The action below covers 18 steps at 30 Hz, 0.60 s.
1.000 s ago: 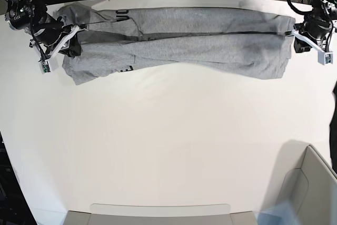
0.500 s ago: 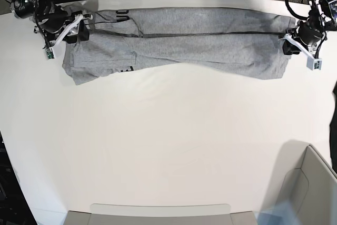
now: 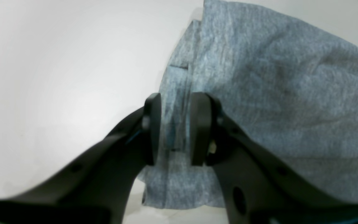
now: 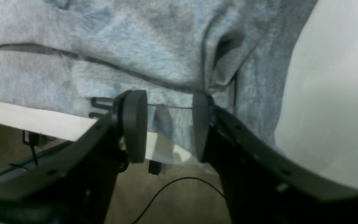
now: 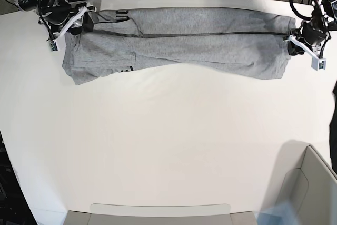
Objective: Fold the T-shirt properly
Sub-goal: 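Lay the folded strip down and open both grippers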
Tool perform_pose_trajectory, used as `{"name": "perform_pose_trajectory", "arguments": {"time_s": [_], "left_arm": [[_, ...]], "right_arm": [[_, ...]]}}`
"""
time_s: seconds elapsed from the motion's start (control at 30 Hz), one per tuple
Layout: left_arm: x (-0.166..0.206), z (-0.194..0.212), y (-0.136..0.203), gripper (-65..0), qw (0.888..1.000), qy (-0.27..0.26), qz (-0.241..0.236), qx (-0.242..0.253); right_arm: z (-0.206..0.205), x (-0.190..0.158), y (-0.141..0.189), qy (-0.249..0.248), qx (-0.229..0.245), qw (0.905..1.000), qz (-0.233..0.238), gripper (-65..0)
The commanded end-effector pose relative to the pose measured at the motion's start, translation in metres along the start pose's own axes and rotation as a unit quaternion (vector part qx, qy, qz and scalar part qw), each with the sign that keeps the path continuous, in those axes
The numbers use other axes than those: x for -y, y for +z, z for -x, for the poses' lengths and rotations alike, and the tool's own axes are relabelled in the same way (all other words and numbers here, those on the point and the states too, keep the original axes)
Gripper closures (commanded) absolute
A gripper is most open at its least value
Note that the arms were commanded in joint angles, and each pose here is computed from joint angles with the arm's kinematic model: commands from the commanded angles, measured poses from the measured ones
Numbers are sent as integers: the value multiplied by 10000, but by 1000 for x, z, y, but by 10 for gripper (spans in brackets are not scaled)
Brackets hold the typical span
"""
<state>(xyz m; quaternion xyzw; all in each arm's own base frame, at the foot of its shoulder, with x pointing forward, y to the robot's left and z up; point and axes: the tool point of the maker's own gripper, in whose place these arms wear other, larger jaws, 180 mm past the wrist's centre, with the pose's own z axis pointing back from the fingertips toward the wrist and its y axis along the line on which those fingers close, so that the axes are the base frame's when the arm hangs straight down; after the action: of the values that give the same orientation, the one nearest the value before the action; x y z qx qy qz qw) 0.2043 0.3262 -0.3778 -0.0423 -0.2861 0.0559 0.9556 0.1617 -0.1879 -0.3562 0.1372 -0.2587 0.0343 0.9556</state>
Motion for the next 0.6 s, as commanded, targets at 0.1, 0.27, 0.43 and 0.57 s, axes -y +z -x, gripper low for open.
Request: {"name": "perform_pose_trajectory", "arguments": {"time_s": [0.1, 0.27, 0.43, 0.57], "left_arm": [[-18, -12, -12, -174, 9999, 81, -67, -4], [-14, -9, -26, -174, 9997, 189, 64, -106], [-9, -3, -29, -178, 9987, 412, 264, -139], [-10, 12, -37, -201, 9925, 1058, 555, -240]], "right_arm": [[-10, 0, 4, 96, 165, 9998, -14, -244], [-10, 1, 5, 116, 159, 9998, -5, -244], [-17, 17, 12, 8, 306, 9992, 246, -244], [-20, 22, 15, 30, 336, 9989, 311, -244]]}}
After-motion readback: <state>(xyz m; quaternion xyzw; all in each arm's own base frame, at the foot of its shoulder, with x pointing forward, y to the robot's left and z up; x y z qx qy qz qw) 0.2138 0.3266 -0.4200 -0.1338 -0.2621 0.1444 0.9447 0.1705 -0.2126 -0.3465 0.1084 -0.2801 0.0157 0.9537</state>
